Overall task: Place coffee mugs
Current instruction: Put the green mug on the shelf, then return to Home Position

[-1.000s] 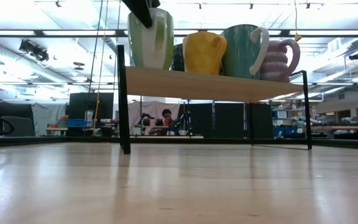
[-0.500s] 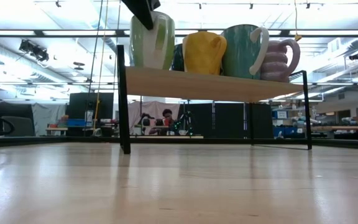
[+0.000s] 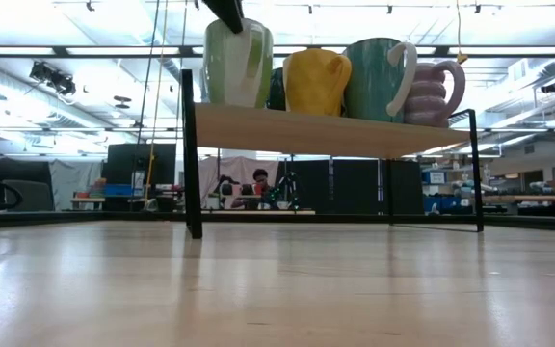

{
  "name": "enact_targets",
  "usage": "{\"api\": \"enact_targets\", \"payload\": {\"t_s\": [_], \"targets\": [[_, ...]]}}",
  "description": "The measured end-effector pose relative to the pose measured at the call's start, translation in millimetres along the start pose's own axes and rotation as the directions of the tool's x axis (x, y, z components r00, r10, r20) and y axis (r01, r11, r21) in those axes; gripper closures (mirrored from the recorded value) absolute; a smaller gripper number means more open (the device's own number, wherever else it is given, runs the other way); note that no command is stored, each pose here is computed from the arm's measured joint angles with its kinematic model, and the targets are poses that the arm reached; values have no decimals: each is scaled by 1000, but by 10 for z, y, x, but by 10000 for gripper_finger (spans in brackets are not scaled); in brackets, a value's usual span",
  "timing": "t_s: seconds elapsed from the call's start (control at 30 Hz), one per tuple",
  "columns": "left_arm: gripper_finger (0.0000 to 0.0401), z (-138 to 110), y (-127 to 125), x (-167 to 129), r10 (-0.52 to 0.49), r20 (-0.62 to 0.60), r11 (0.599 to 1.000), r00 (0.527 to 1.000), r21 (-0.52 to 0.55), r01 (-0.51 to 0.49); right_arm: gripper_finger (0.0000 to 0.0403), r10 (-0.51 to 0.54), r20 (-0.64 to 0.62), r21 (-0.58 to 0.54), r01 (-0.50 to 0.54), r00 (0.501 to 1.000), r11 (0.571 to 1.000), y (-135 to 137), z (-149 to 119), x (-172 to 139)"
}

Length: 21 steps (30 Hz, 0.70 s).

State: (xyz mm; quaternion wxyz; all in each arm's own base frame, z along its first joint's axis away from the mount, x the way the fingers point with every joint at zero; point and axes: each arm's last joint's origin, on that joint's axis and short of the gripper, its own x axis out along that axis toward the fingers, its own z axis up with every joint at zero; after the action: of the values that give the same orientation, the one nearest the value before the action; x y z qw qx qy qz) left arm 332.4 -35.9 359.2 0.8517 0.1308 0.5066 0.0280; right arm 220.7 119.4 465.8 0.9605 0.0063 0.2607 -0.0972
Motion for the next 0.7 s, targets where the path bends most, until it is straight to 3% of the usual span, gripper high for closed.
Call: {"api": "enact_targets", "payload": {"t_s": [0.43,0.7], "targets": [[284,-11,14,-36,23,-18,1000,1000,-15,-23,218,0,0,-16,0,1000,1000,1,0,1],[284,-32,-22,-202,16,34,1000,999,-19,-16,218,-4,3,-34,4,1000,999,0,2,1]]}}
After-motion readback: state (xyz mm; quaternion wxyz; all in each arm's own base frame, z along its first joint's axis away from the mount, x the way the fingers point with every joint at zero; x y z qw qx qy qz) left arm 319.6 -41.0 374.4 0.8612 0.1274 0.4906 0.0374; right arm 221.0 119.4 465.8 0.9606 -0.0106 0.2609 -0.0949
